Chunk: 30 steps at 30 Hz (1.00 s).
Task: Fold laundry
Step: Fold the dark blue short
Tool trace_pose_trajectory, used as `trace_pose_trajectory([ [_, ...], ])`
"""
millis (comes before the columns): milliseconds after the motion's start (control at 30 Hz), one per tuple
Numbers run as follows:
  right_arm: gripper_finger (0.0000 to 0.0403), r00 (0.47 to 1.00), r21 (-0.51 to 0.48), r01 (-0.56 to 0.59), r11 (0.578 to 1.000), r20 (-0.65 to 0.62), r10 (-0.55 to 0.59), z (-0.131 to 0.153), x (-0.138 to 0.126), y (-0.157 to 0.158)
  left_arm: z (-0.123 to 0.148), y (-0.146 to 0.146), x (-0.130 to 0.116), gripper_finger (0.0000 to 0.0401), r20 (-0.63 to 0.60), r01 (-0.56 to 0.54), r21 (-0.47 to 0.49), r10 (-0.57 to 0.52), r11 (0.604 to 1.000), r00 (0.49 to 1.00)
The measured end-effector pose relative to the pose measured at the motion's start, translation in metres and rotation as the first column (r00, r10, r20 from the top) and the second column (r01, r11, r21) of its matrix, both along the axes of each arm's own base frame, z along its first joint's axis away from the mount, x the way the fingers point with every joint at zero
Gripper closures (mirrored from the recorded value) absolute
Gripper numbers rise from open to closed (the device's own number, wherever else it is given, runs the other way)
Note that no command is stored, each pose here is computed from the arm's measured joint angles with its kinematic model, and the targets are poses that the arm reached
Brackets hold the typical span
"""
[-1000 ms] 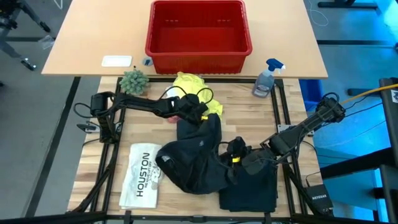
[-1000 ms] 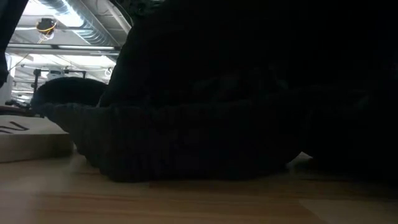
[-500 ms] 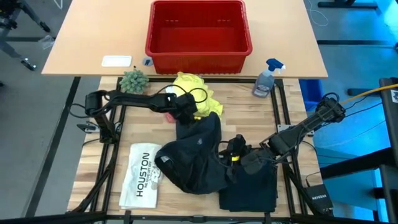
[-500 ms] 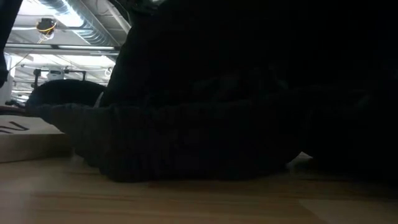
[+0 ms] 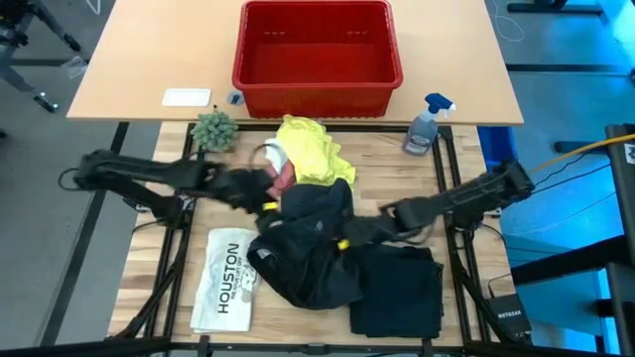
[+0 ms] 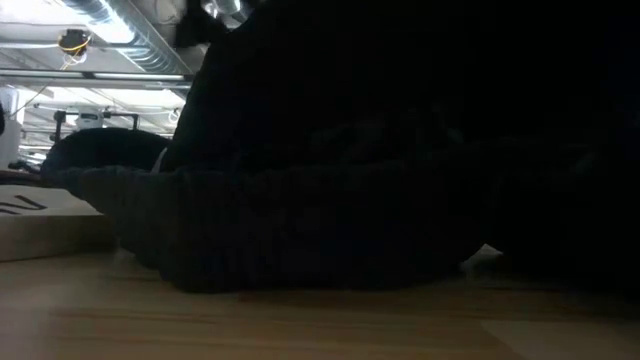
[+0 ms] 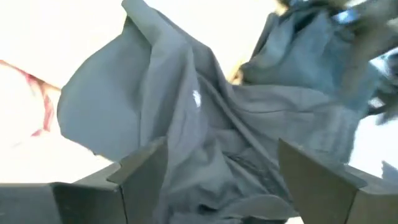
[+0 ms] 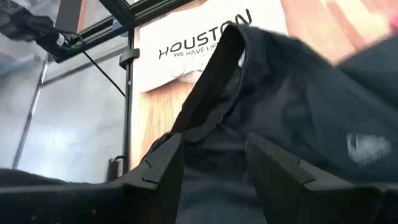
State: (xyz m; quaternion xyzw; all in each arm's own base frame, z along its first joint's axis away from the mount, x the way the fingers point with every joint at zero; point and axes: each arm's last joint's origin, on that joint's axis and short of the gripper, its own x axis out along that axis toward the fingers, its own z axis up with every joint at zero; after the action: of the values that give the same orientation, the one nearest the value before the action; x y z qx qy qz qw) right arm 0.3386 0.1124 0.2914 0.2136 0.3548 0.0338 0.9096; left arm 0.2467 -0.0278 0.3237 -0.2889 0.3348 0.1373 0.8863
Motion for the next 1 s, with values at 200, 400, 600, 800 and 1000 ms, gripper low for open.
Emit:
trace_pose_trajectory([
  [200, 0.0237, 0.995, -0.115, -0.100, 0.988, 0.000, 0.101, -0.007, 0.058, -0.017, 0.005, -0.049, -0.051, 0.0111, 0.133, -0.101, -0.065, 0.109, 0.993, 0.985],
  [400, 0.0237, 0.984, -0.108, -0.177, 0.978, -0.026, 0.175, -0.033, 0.107, -0.025, 0.004, -0.085, -0.073, 0.0112, 0.240, -0.164, -0.071, 0.177, 0.984, 0.955],
  [600, 0.0237, 0.975, -0.138, -0.222, 0.965, -0.051, 0.217, -0.047, 0.129, -0.018, 0.009, -0.103, -0.091, 0.0112, 0.370, -0.224, -0.060, 0.230, 0.973, 0.900],
  [800, 0.0237, 0.983, -0.209, -0.178, 0.962, -0.074, 0.166, -0.061, 0.140, -0.020, 0.012, -0.116, -0.107, 0.0112, 0.454, -0.247, -0.051, 0.243, 0.968, 0.857],
  [1000, 0.0237, 0.989, -0.218, -0.145, 0.965, -0.049, 0.138, -0.068, 0.152, -0.028, 0.016, -0.129, -0.128, 0.0112, 0.567, -0.275, 0.013, 0.219, 0.961, 0.794],
])
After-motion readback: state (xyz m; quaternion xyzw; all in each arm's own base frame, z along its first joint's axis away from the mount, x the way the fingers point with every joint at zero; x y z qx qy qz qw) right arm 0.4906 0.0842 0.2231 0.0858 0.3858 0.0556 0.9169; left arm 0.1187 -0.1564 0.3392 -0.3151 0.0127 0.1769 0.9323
